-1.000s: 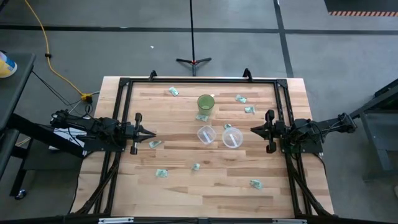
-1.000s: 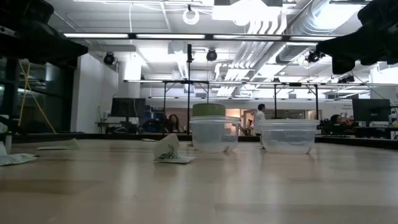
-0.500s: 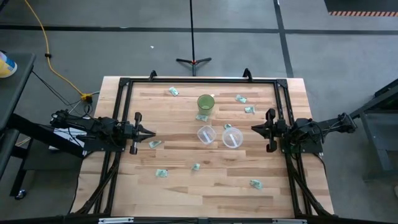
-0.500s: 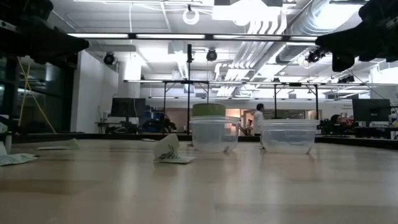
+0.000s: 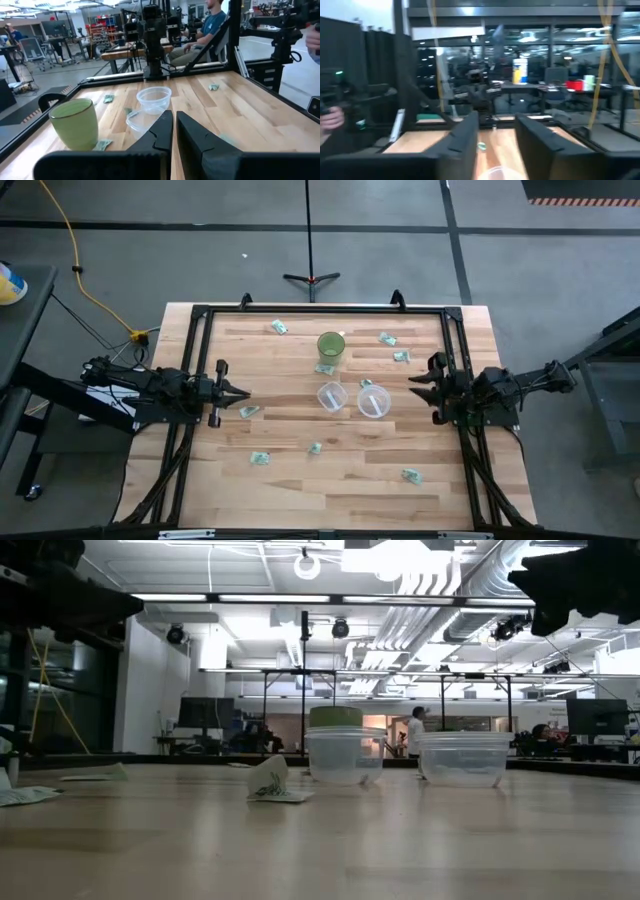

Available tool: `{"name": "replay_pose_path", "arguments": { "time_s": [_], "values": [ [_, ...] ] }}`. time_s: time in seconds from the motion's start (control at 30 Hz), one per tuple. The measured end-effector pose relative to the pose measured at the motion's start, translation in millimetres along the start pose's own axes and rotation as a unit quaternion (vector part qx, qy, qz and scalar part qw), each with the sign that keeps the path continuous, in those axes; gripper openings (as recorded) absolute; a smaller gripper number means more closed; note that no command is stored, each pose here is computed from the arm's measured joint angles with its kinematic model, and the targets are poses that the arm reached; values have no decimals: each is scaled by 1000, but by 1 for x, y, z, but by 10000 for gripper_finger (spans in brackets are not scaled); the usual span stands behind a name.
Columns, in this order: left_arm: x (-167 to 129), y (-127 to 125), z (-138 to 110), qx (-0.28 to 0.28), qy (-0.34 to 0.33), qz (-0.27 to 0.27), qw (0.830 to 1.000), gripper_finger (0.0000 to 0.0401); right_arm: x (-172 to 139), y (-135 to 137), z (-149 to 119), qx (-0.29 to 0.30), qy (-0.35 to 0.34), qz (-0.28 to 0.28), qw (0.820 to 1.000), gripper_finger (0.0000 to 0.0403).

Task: Pick and place items into bin
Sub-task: Put the stevia packet into the right transparent bin

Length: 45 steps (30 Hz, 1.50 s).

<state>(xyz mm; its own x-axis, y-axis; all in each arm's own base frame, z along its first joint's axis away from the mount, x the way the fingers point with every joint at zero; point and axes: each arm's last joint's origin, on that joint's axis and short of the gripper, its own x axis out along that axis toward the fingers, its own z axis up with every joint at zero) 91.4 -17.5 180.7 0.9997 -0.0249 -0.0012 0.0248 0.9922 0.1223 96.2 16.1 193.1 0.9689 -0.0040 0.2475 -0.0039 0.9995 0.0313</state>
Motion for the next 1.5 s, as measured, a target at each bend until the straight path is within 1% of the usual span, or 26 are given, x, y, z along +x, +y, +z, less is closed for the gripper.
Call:
{"name": "replay_pose_path", "arguments": {
  "time_s": [0.13,0.23,0.33,0.4,0.53,0.67,0.77,0.9,1.07,1.17,1.33,1.5],
  "values": [
    [0,1,0,0,0,12,1000,60,5,5,-4,12,18,37,999,209],
    [0,1,0,-2,2,24,1000,60,9,10,-5,25,23,54,998,242],
    [0,2,0,-16,3,34,999,60,13,16,-4,23,17,73,997,251],
    [0,3,0,-24,4,44,999,60,17,20,-2,18,33,79,996,251],
    [0,3,0,-26,5,54,998,60,31,31,6,3,102,87,991,248],
    [0,3,0,-26,5,56,998,60,47,44,18,-22,189,103,976,249],
    [0,3,0,-27,5,57,998,60,56,52,25,-13,260,109,959,248],
    [0,3,-1,-26,5,57,998,60,63,60,25,17,347,94,933,249],
    [0,3,-1,-26,6,57,998,60,69,68,15,79,412,58,906,248],
    [0,3,-1,-26,6,57,998,60,70,73,4,121,448,47,884,249],
    [0,3,-1,-26,6,57,998,60,69,87,-14,192,516,56,833,249],
    [0,3,-1,-26,6,57,998,60,64,103,-30,253,579,48,773,245]
  ]
}}
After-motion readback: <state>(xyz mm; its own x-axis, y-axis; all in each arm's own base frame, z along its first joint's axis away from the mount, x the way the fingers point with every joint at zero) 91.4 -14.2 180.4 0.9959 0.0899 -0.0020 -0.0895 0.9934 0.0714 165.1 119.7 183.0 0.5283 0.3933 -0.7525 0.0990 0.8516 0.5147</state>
